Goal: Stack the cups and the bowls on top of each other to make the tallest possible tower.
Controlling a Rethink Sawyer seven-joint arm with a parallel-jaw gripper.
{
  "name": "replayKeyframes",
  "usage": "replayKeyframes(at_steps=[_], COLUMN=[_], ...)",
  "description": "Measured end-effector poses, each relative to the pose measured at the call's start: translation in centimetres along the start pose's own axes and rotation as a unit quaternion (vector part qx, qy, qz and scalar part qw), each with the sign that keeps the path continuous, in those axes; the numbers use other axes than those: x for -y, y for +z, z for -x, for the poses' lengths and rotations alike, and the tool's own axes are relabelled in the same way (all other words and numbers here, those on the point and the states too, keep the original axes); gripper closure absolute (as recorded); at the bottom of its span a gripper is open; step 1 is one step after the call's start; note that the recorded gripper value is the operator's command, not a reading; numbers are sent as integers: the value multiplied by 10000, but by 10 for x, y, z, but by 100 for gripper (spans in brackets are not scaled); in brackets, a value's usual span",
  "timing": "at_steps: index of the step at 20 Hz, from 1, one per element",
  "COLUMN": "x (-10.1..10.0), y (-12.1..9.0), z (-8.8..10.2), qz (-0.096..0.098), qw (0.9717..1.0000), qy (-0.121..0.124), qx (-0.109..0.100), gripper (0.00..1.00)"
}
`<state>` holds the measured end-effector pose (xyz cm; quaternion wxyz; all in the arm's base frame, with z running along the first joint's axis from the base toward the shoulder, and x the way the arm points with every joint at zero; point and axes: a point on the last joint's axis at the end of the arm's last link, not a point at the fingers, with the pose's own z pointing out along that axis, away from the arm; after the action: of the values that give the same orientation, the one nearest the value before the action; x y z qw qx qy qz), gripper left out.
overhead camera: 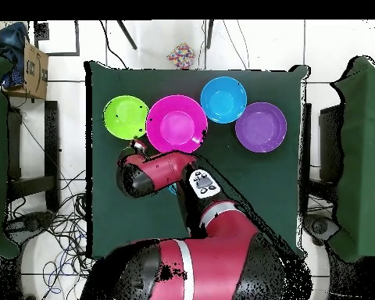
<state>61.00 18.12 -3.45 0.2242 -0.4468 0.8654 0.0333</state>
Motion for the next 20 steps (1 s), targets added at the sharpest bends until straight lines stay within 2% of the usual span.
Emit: replayKeyframes(at_steps=[4, 9, 20], x=[-7, -4, 14], y=[6, 4, -13], z=[-6, -5, 22], qz=[78, 59, -108], qw=[10000, 10000, 9997], qy=[9, 22, -2], qx=[-36, -16, 222], gripper=[0, 0, 0])
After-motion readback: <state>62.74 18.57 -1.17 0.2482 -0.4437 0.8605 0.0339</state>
